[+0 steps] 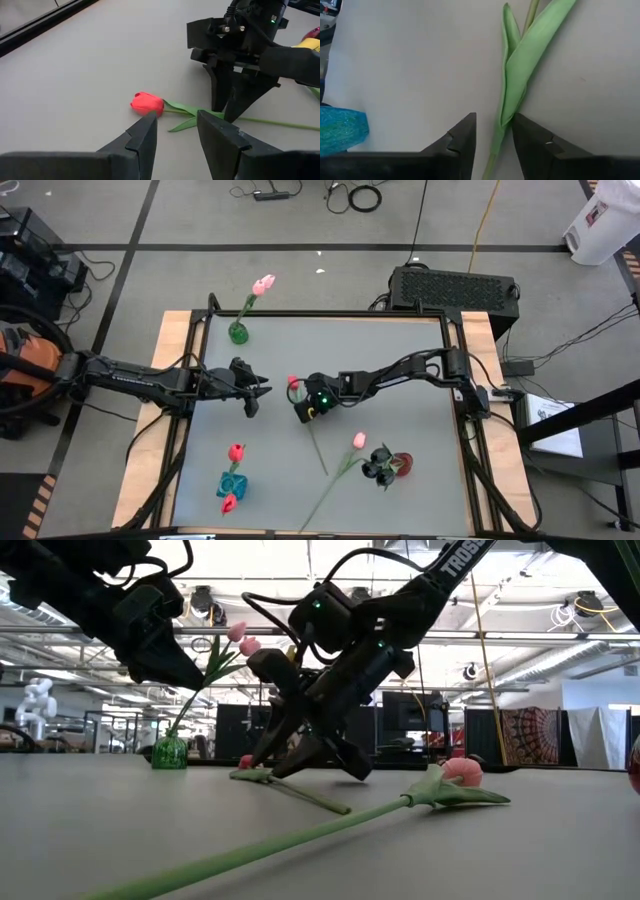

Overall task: Sort flowers into vase by color
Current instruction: Put the red flower into the blue vase

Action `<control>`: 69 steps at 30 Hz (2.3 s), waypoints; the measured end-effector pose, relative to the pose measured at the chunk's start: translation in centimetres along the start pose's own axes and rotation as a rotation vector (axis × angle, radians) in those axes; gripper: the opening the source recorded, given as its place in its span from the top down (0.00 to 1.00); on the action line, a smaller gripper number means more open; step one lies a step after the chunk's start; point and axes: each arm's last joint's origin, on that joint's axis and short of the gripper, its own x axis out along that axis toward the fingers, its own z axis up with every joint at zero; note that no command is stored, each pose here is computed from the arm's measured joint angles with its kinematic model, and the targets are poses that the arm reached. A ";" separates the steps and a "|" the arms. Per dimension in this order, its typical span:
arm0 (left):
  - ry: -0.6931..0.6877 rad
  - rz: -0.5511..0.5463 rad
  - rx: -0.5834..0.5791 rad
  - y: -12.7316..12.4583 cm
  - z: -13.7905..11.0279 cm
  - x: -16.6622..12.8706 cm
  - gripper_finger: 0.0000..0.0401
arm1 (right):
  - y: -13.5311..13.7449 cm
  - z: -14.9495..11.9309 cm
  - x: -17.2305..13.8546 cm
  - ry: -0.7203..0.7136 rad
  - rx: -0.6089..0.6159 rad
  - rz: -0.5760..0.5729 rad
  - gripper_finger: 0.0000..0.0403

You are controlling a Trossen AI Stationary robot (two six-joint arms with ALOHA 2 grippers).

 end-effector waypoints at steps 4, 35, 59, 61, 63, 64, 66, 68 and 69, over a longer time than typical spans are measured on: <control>0.000 0.000 0.000 0.0 0.0 0.0 0.64 | 0.0 -0.1 0.0 0.005 0.005 -0.002 0.79; -0.274 -0.126 0.028 -0.6 2.7 -1.7 0.64 | 2.1 3.7 -4.6 -0.223 -0.245 0.054 1.00; -0.620 -0.594 0.114 -1.7 5.8 -5.7 0.64 | 12.0 1.7 -15.0 -0.686 -0.676 0.281 1.00; -0.629 -0.614 0.119 -1.8 5.8 -5.8 0.64 | 12.4 1.3 -15.0 -0.692 -0.695 0.298 1.00; -0.636 -0.617 0.119 -1.8 5.9 -5.7 0.64 | 12.7 1.0 -15.1 -0.701 -0.706 0.315 1.00; -0.638 -0.617 0.118 -1.8 5.9 -5.7 0.64 | 12.9 0.8 -15.1 -0.705 -0.710 0.324 1.00; -0.640 -0.617 0.118 -1.9 6.0 -5.4 0.64 | 13.1 0.5 -15.1 -0.706 -0.715 0.334 1.00; -0.648 -0.619 0.117 -2.1 6.1 -5.1 0.64 | 13.3 0.1 -15.0 -0.696 -0.720 0.340 1.00; -0.653 -0.620 0.117 -2.2 6.2 -4.9 0.64 | 13.3 -0.1 -14.9 -0.691 -0.722 0.341 1.00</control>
